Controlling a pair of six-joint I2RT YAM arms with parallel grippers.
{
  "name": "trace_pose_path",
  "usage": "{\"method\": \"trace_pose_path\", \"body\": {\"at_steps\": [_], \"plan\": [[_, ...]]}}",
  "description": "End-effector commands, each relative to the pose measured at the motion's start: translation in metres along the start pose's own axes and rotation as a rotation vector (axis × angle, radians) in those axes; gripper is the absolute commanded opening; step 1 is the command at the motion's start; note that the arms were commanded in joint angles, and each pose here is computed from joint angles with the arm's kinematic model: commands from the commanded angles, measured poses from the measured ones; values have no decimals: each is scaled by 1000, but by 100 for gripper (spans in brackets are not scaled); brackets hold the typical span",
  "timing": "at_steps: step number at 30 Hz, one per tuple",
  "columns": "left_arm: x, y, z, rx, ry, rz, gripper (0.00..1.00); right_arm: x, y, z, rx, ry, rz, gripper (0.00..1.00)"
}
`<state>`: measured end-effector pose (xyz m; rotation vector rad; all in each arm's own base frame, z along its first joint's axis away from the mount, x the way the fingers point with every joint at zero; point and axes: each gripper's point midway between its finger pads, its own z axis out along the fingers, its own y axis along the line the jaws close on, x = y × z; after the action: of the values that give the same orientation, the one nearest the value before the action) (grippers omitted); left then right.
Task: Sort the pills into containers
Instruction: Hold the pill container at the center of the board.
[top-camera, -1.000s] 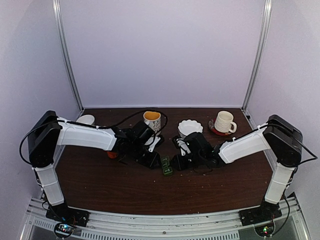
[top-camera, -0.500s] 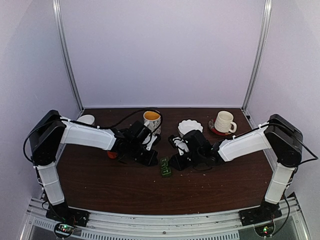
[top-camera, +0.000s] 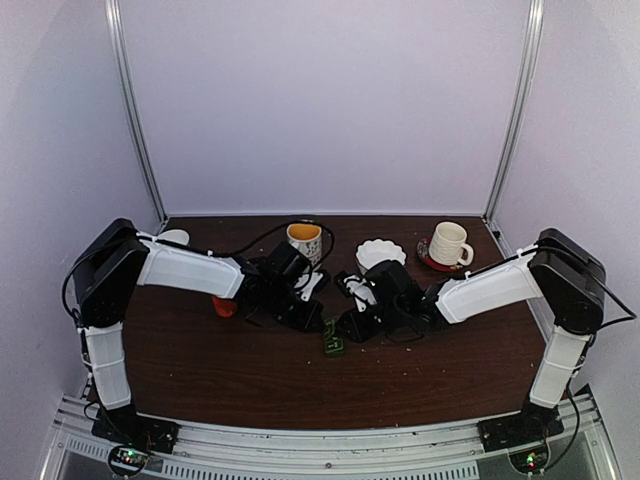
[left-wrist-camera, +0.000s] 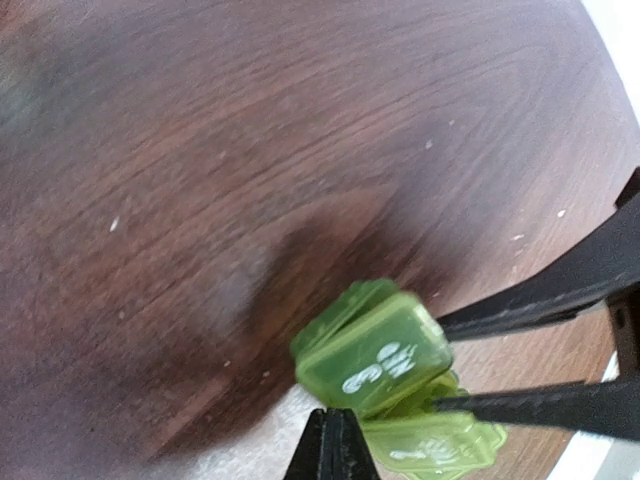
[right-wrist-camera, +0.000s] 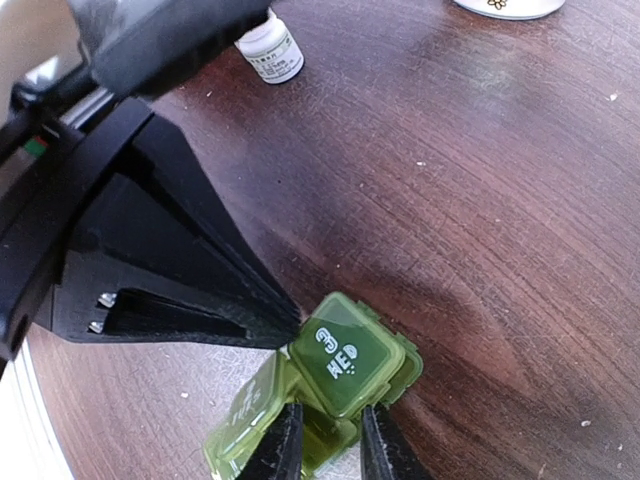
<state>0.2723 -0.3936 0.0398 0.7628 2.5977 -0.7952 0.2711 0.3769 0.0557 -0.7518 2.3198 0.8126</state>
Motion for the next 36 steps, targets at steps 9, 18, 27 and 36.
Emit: {"method": "trace_pose_path", "body": {"at_steps": [9,18,27,36], "plan": [[-18,-16,9,82,-17,43,0,-5,18,3,-24,-18,-56,26],[-25,-21,1,85,-37,66,0,19,2,4,30,26,-67,25],[-29,-36,-28,106,-89,110,11,32,-6,-2,52,23,-49,21],[-26,-60,-41,206,-114,95,46,32,-5,0,39,14,-43,14]]}}
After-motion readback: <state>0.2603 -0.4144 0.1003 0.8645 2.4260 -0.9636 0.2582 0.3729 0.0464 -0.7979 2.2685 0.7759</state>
